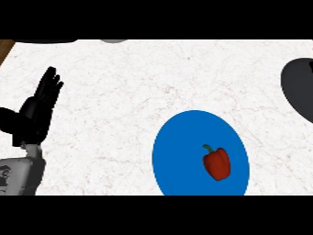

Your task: Pick the croissant from the plate and place it in the pan

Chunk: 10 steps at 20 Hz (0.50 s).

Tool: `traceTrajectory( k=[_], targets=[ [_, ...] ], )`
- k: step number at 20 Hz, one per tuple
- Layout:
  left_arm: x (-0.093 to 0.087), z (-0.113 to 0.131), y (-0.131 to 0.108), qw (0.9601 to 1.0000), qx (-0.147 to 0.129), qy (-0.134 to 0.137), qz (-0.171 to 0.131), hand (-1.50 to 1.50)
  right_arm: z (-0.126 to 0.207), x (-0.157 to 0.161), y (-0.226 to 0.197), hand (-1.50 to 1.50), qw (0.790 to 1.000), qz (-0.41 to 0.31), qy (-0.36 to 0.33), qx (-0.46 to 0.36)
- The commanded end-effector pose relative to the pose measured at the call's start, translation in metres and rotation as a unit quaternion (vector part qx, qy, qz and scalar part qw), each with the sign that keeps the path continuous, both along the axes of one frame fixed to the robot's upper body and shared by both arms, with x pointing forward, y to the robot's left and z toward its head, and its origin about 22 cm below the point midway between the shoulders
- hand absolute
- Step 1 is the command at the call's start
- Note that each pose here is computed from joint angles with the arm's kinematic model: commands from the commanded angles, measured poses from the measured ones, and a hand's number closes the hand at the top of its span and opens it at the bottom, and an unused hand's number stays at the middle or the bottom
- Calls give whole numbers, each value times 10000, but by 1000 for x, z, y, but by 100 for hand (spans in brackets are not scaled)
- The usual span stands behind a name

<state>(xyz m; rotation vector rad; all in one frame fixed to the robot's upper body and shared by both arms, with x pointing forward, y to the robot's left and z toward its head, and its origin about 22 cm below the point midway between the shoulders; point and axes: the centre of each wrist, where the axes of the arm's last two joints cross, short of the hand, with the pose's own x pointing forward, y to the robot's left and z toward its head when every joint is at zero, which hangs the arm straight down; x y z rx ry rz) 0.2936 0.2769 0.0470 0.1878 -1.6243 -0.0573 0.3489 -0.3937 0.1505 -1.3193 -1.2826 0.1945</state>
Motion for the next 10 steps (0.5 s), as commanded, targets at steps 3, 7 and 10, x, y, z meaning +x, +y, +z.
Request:
traceTrajectory(
  k=[3,7,10],
  targets=[
    [8,1,1,9999,10,-137,-70,0,-15,0,-71,150,9969,-556,210,-520],
    [12,20,-4,9998,-21,-176,-112,0,-45,-9,-94,150,9969,-658,138,-400],
    [13,6,-19,9997,49,-180,-134,0,-60,-16,-104,150,9965,-737,113,-365]
  ],
)
